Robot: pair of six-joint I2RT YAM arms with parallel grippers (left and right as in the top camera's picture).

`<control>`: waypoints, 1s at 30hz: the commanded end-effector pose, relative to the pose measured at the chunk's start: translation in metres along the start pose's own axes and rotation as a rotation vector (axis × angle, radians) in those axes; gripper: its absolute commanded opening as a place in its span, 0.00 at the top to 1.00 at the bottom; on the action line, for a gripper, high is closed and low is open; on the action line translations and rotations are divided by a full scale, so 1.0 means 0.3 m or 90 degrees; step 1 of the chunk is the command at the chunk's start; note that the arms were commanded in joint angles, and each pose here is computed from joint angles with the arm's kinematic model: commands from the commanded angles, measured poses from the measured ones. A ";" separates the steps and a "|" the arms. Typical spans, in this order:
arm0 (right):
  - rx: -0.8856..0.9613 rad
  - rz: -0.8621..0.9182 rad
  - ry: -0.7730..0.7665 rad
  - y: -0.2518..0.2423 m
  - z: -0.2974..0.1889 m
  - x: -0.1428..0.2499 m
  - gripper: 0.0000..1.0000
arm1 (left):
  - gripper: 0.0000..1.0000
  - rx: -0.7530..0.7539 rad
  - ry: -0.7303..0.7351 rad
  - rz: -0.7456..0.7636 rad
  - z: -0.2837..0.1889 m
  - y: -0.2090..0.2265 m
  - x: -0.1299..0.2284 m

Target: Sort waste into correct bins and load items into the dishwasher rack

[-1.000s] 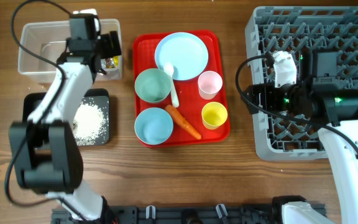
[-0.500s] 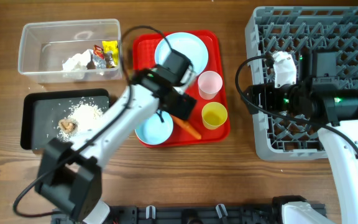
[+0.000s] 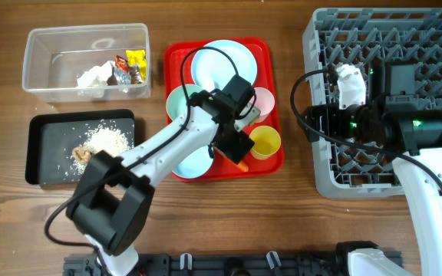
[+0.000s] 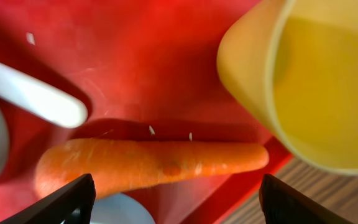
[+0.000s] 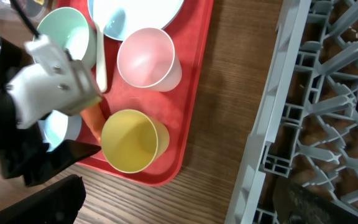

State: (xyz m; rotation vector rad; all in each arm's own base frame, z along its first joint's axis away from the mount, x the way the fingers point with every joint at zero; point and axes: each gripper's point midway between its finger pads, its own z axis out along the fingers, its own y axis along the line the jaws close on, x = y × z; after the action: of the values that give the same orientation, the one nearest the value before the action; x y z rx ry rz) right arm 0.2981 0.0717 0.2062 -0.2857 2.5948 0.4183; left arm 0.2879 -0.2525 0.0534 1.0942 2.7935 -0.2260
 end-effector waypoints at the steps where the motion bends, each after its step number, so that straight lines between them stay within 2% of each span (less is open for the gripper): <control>1: 0.005 0.007 0.009 -0.005 0.011 0.006 0.00 | 0.16 0.014 0.050 0.061 0.085 -0.004 0.044; 5: 0.005 0.006 0.007 -0.005 0.011 0.004 0.00 | 0.16 0.019 0.061 0.142 0.126 -0.001 0.048; 11: 0.004 0.007 0.009 -0.004 0.011 0.006 0.00 | 0.16 0.017 0.038 0.212 0.129 0.001 0.019; 15: 0.005 0.007 0.009 -0.005 0.011 0.007 0.00 | 0.25 0.013 0.038 0.187 0.128 0.014 0.019; 17: 0.005 0.007 0.008 -0.005 0.011 0.005 0.00 | 0.30 0.009 0.032 0.119 0.127 0.023 0.011; 20: 0.005 0.006 0.005 -0.005 0.011 0.002 0.00 | 0.30 0.006 0.036 0.012 0.119 0.035 0.012; 26: 0.005 0.006 0.004 -0.006 0.011 0.000 0.00 | 0.27 0.015 0.107 0.018 0.075 0.024 0.084; 30: 0.005 0.005 0.003 -0.005 0.011 -0.002 0.00 | 0.30 0.017 0.098 0.067 0.077 0.027 0.072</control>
State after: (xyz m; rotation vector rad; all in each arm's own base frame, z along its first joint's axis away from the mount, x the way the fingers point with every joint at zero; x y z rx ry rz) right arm 0.2990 0.0712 0.2065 -0.2850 2.5917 0.4132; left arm 0.2715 -0.2333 0.0265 1.2628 2.9063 -0.1612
